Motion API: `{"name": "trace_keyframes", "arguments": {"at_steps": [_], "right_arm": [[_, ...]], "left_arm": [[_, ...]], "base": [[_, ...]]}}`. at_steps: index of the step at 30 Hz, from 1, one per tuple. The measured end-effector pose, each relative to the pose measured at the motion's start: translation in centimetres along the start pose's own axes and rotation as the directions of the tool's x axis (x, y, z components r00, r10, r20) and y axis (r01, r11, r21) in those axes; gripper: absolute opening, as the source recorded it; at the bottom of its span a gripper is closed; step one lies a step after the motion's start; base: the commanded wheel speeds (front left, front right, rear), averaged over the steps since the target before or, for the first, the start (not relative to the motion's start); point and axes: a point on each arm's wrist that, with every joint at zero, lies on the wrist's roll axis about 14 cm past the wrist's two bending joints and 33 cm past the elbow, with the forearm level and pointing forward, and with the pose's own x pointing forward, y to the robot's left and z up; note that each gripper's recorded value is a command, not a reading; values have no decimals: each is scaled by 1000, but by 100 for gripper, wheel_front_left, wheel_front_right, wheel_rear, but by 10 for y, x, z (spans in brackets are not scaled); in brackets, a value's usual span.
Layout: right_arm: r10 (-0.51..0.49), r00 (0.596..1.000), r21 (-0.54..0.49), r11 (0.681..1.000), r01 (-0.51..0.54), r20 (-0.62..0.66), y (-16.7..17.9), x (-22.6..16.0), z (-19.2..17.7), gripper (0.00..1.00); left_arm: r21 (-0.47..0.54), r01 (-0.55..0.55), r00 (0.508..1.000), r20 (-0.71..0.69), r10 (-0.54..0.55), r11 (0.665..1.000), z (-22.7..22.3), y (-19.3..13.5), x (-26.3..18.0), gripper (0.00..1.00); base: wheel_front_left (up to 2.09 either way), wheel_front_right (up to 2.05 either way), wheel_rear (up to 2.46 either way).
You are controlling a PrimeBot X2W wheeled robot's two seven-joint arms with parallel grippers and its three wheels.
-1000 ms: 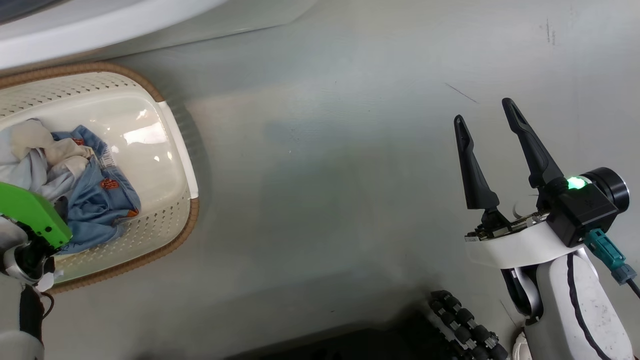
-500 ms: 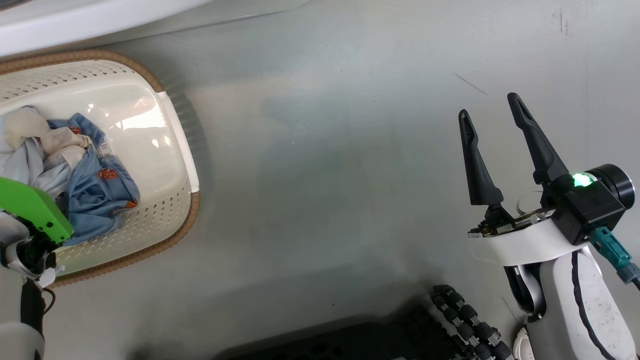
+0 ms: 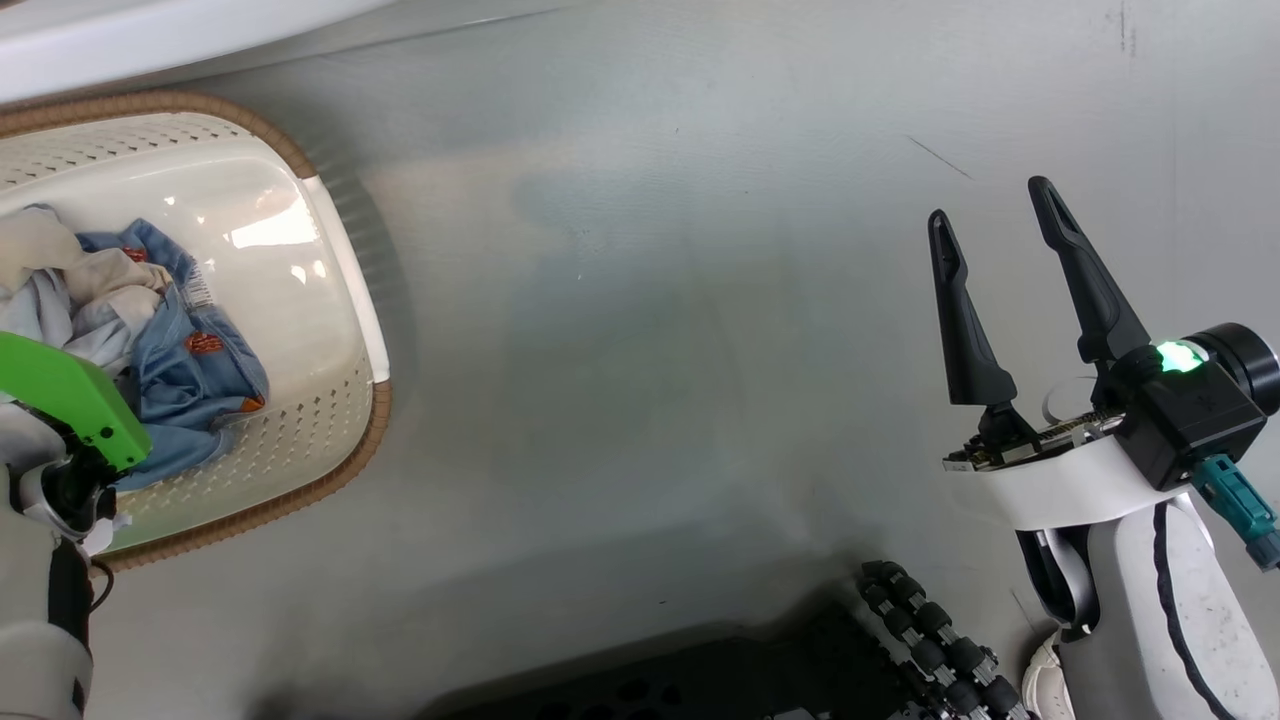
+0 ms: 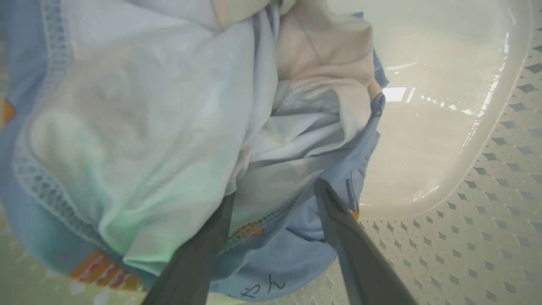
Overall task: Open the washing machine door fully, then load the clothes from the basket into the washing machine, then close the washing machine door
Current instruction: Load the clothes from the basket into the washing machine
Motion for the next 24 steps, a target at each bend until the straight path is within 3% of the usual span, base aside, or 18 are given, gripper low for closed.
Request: {"name": "trace_keyframes", "arguments": {"at_steps": [9,13,17,19,20,22,24], "right_arm": [[-3,1000,-3,1000,3,3,-1,1,0,100],[-1,1000,-2,1000,1,3,0,2,0,100],[2,1000,-1,1000,-2,6,0,3,0,100],[2,1000,-2,1000,-2,6,0,3,0,100],[3,1000,-3,1000,-3,6,0,3,0,100],[3,1000,-8,1000,-3,6,0,3,0,100],[1,1000,-9,1000,-1,6,0,3,0,100]], "left_arm": [[-7,-7,1000,-8,7,1000,-6,1,3,97],[-7,-4,1000,11,4,1000,0,0,3,46],[-8,-9,1000,3,9,1000,-5,1,5,30],[-10,-4,1000,-2,4,1000,-9,-3,6,16],[-10,0,1000,-2,0,1000,-11,-5,6,16],[-5,5,1000,-7,-5,1000,-14,-7,7,0],[-2,6,1000,-11,-6,1000,-17,-7,7,0]], "base": [[0,0,0],[0,0,0],[0,0,0],[0,0,0],[0,0,0],[0,0,0],[0,0,0]]}}
